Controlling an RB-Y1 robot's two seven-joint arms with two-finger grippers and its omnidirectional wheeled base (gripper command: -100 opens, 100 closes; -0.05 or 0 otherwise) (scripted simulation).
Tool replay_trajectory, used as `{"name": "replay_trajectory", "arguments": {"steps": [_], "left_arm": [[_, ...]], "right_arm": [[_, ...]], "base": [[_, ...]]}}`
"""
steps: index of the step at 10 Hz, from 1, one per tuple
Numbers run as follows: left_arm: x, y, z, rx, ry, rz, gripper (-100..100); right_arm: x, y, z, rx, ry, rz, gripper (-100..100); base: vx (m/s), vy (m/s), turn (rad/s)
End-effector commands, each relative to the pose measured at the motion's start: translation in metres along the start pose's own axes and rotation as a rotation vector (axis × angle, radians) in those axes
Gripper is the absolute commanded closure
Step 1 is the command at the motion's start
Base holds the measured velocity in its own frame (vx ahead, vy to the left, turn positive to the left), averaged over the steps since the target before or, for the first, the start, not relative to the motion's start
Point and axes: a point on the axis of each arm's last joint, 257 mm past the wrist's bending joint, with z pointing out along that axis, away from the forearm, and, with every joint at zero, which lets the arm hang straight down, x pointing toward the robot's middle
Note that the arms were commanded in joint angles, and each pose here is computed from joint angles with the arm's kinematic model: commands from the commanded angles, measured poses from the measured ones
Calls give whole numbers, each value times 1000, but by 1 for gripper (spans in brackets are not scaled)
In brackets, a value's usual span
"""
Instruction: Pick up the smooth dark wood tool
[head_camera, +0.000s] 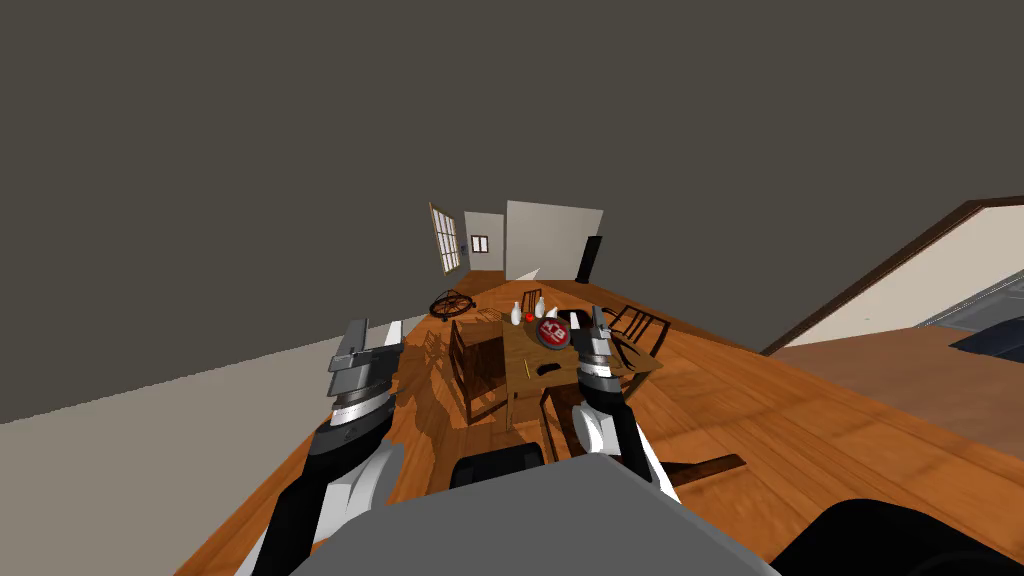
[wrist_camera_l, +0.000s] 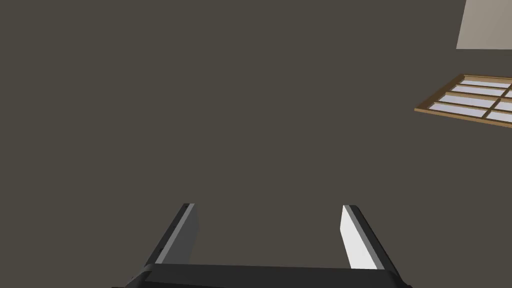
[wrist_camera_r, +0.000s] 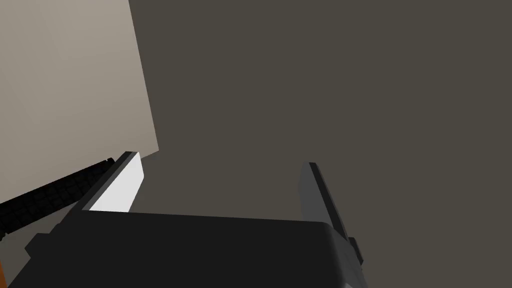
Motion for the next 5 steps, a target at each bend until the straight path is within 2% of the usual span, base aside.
{"name": "replay_trajectory", "arguments": {"steps": [1,5], "left_arm": [[0,0,0,0,0,0,0],[0,0,0,0,0,0,0]], "right_arm": [[2,-6,-3,18,38,-41,-100],[-4,-37,-20,102,163,-246,-100]], "base": [[-13,13,61],[-42,49,121]]}}
